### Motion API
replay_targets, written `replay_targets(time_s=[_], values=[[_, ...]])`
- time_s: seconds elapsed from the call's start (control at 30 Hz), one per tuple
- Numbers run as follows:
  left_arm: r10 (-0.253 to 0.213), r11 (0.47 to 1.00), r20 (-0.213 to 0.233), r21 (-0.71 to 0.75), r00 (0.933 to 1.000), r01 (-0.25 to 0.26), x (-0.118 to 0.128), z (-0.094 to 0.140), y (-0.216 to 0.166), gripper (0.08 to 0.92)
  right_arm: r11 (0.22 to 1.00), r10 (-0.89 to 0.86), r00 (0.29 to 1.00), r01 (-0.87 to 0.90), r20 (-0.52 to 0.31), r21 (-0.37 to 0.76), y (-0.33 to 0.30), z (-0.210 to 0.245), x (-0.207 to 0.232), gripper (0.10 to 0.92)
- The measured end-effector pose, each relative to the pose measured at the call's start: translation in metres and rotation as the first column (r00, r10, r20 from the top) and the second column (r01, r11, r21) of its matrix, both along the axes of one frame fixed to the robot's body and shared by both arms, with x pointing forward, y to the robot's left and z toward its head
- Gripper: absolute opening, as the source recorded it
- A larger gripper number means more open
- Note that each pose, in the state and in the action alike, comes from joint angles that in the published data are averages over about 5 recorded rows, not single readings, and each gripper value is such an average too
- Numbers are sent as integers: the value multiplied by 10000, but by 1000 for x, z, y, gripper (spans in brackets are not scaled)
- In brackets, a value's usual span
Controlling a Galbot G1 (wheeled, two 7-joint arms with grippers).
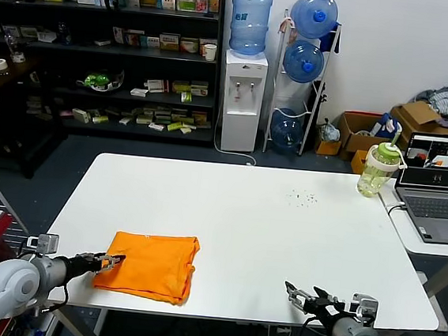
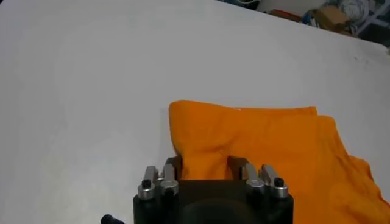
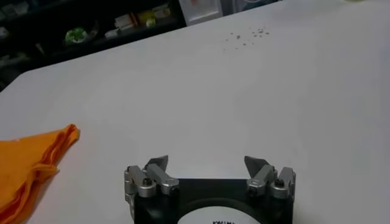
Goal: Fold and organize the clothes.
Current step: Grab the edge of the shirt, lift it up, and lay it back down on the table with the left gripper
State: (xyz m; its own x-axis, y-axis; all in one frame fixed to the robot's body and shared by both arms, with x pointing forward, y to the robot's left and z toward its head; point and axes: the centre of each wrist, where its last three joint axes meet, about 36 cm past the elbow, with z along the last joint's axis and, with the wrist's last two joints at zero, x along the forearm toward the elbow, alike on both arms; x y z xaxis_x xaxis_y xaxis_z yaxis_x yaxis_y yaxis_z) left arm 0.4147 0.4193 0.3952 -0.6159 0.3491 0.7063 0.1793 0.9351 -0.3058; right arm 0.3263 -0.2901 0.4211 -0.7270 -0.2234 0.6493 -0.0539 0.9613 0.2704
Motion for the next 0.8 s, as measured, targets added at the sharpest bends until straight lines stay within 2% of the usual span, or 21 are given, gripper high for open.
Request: replay_targets(time_s=[0.5, 0.8], values=[[16, 10000, 101, -81, 9999, -15, -1, 0, -9, 146, 10000, 22, 10000, -22, -9, 7, 1, -1, 0, 823], [180, 9998, 378, 109, 9991, -184, -4, 17, -15, 126, 10000, 35, 9999, -35, 94, -1, 1, 0, 2, 823]])
